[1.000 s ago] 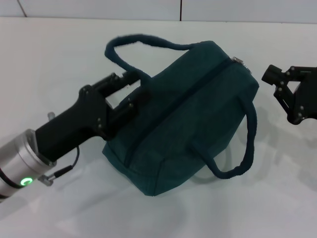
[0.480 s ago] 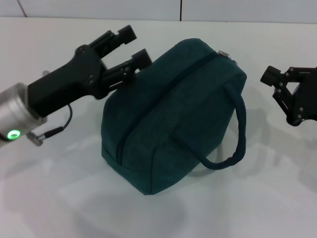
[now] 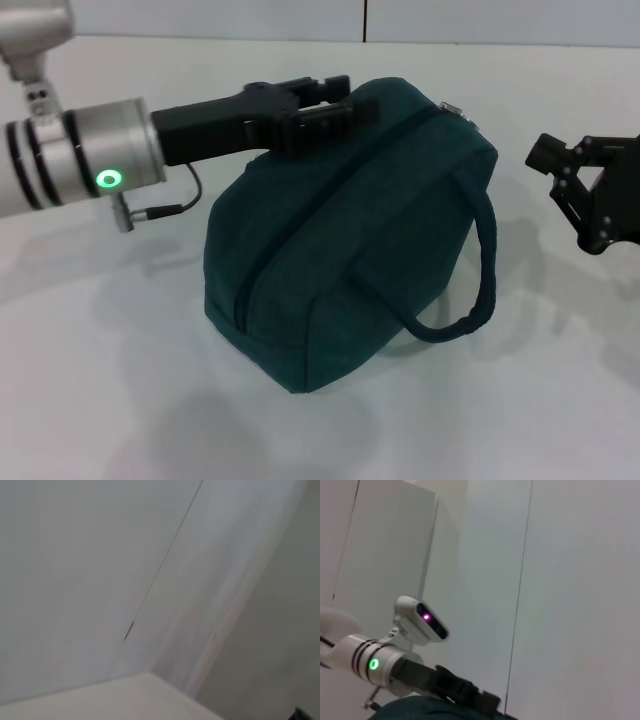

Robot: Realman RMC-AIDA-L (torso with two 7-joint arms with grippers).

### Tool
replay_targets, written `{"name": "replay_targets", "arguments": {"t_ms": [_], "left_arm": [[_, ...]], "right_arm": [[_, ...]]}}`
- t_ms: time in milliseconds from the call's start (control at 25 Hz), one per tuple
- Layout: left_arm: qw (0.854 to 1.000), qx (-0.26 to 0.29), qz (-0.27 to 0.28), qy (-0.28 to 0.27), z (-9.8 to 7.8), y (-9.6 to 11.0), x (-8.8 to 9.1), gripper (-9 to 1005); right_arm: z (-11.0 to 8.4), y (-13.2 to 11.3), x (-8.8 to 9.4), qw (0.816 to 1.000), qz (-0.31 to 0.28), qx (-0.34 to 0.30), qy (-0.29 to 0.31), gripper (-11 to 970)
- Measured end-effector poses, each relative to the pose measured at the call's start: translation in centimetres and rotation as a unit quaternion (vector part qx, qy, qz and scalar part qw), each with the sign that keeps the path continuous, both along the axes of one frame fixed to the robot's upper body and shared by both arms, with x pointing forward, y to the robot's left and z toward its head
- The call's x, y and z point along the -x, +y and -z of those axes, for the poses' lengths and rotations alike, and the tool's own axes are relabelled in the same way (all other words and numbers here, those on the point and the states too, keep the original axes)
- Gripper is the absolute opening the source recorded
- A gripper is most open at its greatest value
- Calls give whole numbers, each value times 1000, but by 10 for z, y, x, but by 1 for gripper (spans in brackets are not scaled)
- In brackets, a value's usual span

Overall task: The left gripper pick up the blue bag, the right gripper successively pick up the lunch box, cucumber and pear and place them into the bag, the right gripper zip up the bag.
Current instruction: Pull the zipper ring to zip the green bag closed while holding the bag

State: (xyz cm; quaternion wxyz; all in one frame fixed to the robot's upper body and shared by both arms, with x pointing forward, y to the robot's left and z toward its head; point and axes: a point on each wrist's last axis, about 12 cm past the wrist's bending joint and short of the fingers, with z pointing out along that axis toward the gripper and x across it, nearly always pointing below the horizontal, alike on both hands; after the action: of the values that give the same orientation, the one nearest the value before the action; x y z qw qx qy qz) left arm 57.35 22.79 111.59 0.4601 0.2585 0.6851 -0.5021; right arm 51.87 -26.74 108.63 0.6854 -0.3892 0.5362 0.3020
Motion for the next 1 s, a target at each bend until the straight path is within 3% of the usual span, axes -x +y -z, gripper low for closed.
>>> {"name": "replay_targets", "arguments": {"t_ms": [160, 400, 560, 800, 1000], "left_arm": [[999, -33, 11, 19, -2, -12, -8, 677], [999, -40, 15, 23, -1, -18, -9, 648], [999, -35, 3, 18, 1, -14, -8, 566], [999, -31, 9, -13, 5, -13, 3, 442], [999, -20, 25, -18, 3, -12, 9, 251]], "right_arm": [[2, 0, 1, 1000, 1, -2, 5, 32], [6, -4, -1, 999, 27, -8, 21, 33], [11, -6, -10, 997, 53, 4, 48, 33], [12, -4, -11, 998, 48, 26, 41, 40], [13, -5, -13, 997, 59, 34, 32, 71]]}}
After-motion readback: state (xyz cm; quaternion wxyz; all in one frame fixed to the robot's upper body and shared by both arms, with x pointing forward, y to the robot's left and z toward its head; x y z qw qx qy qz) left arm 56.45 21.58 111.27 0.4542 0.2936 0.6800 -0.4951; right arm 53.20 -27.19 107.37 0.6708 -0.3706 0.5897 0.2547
